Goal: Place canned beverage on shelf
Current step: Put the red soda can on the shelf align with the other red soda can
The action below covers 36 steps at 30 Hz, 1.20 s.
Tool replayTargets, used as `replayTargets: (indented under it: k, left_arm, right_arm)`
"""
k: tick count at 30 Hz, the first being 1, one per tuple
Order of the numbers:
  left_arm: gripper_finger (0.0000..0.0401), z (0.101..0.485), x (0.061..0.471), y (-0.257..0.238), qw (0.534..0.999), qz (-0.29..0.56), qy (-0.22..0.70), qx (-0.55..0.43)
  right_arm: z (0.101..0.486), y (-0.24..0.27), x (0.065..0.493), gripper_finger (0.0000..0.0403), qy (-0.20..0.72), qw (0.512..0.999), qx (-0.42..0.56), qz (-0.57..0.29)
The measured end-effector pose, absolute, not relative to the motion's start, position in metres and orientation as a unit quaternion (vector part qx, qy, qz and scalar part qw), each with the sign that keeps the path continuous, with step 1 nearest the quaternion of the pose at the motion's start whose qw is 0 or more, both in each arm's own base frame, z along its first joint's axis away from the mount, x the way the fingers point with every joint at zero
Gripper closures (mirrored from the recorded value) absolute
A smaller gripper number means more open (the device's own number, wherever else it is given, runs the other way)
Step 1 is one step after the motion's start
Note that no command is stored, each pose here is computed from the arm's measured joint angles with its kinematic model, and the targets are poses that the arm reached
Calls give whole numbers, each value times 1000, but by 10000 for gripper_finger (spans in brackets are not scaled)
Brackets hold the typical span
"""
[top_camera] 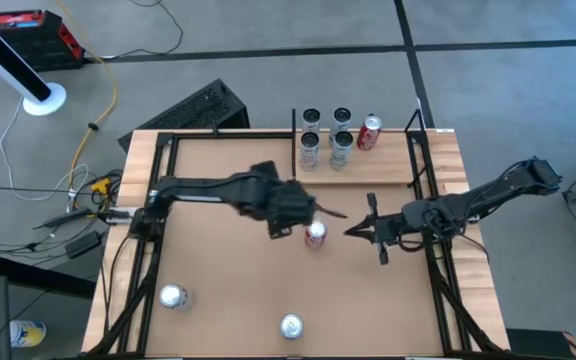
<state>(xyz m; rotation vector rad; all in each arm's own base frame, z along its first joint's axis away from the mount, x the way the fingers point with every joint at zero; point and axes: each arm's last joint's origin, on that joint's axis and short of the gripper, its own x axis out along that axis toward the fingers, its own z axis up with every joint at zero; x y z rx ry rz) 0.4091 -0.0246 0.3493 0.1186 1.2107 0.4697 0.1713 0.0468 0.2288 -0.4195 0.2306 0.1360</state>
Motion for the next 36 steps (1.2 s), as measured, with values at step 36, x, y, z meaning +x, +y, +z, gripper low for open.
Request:
replayTargets:
  k: [36]
  left_arm:
    - [37,201,207,-18,989,68,103,-85]
  right_arm:
    - [277,61,273,238,299,954,-29,3]
